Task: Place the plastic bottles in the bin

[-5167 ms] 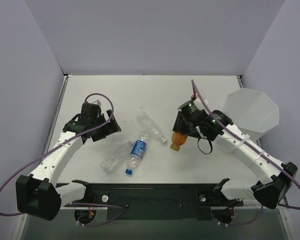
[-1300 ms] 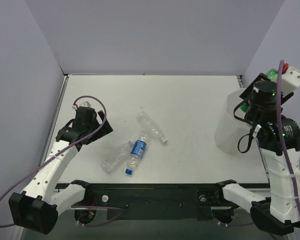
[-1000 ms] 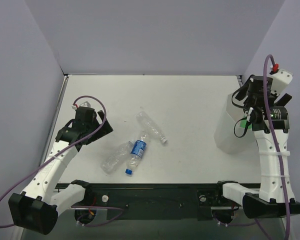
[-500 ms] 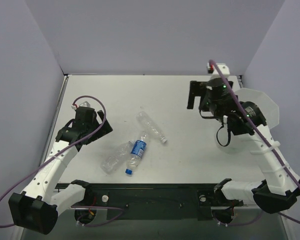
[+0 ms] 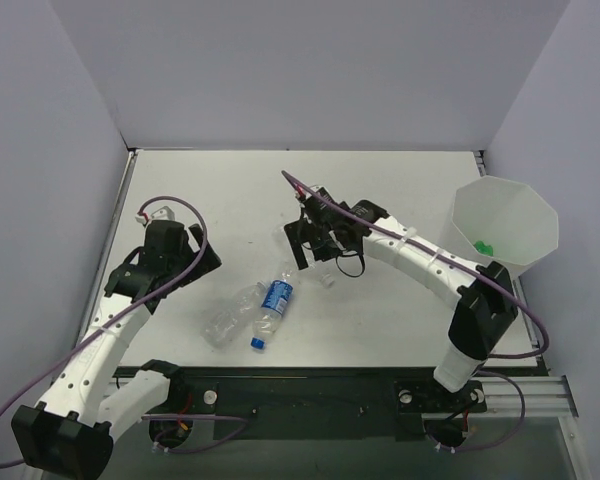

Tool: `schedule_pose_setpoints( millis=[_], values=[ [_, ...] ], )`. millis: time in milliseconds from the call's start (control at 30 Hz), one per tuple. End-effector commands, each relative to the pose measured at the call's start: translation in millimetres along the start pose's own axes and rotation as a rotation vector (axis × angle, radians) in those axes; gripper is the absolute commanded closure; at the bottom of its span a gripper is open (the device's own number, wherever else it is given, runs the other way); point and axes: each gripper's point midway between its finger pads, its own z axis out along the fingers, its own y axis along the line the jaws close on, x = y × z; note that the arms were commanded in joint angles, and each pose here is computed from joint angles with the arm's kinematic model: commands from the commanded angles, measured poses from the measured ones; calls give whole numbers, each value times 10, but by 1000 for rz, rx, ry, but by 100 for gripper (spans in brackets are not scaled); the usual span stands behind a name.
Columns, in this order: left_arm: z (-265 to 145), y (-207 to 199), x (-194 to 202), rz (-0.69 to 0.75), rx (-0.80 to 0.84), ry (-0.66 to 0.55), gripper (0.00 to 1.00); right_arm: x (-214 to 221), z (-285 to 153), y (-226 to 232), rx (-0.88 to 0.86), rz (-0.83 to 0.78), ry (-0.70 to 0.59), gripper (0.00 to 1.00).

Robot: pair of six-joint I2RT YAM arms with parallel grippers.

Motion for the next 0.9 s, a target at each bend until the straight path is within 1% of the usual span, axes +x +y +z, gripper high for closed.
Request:
schedule_pose_setpoints(
  millis=[0,133,233,433,500,567,667,700,733,867],
  values=[
    [-39,51,2,1,-9,-21,1,103,208,-24,-9,-11,43,0],
    [-51,86,17,3,-16,-23,1,196,420,-92,31,-5,91,1],
    [-64,90,9,4,-17,-28,1,199,505,-117,47,3,97,2],
    [-72,85,-4,5,-15,-32,1,293,768,-233,74,5,151,4],
    [-74,98,6,8,-19,-30,1,316,873,-293,88,26,172,8],
    [-71,100,13,10,-19,-28,1,341,994,-340,95,48,179,16],
    [-75,84,-13,12,-14,-35,1,328,1114,-371,78,76,171,19],
    [-70,78,-20,15,-14,-35,1,364,1174,-392,80,86,185,20],
    [-73,70,-30,21,-14,-37,1,373,1187,-338,45,103,197,20],
    [-105,-31,-72,27,25,-31,1,402,1217,-334,22,126,206,31]
  ],
)
